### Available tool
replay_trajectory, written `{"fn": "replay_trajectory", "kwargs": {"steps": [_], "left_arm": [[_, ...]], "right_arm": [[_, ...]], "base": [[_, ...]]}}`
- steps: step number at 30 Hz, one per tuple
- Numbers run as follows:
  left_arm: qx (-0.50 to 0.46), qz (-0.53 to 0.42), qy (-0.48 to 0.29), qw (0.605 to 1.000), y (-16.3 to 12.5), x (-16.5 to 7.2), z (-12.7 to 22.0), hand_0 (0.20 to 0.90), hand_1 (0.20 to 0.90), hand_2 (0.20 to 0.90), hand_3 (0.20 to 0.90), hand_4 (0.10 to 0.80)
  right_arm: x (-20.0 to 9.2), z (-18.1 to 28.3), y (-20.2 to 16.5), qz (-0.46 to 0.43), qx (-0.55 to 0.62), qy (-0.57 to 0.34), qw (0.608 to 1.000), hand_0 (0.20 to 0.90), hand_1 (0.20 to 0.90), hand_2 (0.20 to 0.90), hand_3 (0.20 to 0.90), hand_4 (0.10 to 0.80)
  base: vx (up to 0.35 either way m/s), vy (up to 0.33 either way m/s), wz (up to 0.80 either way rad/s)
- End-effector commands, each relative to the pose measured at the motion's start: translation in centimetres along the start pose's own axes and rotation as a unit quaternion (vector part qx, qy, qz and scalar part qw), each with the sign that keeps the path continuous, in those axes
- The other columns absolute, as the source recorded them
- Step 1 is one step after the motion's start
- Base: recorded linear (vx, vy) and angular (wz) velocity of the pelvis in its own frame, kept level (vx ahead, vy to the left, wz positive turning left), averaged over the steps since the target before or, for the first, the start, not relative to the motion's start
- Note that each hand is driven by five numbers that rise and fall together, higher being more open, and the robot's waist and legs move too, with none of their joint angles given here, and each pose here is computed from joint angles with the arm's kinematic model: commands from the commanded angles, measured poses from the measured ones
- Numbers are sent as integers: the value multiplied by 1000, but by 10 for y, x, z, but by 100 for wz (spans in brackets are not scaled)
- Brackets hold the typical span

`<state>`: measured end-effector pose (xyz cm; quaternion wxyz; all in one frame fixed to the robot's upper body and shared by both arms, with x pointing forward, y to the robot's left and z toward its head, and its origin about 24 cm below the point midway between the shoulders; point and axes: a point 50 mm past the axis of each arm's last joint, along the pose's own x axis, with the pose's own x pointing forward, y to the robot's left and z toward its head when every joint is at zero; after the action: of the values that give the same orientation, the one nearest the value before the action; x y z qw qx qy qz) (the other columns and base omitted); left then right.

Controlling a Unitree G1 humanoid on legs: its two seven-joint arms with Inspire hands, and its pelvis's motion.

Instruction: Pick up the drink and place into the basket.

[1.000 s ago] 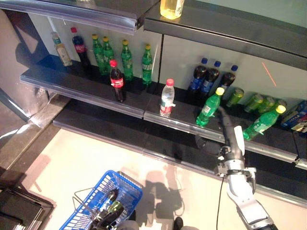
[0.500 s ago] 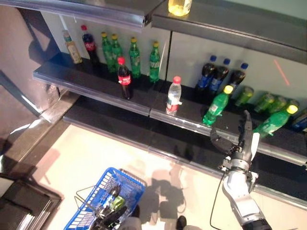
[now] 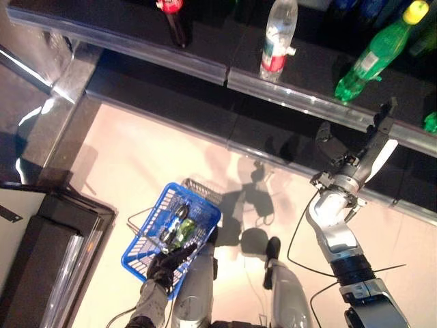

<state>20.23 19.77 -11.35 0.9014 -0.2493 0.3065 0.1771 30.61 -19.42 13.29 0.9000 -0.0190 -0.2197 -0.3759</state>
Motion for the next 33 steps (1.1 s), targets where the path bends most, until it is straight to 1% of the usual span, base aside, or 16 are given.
{"fn": "replay_trajectory", "kwargs": {"steps": [1,7,11,12,14,20,28,33], "left_arm": [[-5,-51,-59,997,-6,-5,11,300,300,300,200,100],[-5,-76,-76,994,-18,-2,23,300,300,300,200,100],[1,-82,-77,994,-20,-1,27,300,300,300,200,100],[1,-83,-77,994,-21,-1,27,300,300,300,200,100],[3,-84,-76,994,-23,0,30,300,300,300,200,100],[7,-82,-73,994,-21,1,31,300,300,300,200,100],[7,-83,-75,994,-21,2,35,300,300,300,200,100],[11,-82,-74,994,-19,2,36,300,300,300,200,100]], "right_arm": [[35,64,-3,-55,88,-124,987,900,900,900,900,800],[55,74,-7,-58,94,-134,985,900,900,900,900,800],[63,83,0,-27,85,-140,986,900,900,900,900,800],[64,84,0,-26,86,-141,986,900,900,900,900,800],[75,95,2,-25,98,-149,984,900,900,900,900,800],[86,119,5,-18,136,-164,977,900,900,900,900,800],[98,130,9,-6,173,-135,976,900,900,900,900,800],[112,141,8,-10,209,-114,971,900,900,900,900,800]], "base": [[-26,3,-5],[-4,-7,-1],[21,-17,-1],[-9,-17,-3],[0,-22,-5],[16,-12,-8],[0,0,0],[8,2,2]]}}
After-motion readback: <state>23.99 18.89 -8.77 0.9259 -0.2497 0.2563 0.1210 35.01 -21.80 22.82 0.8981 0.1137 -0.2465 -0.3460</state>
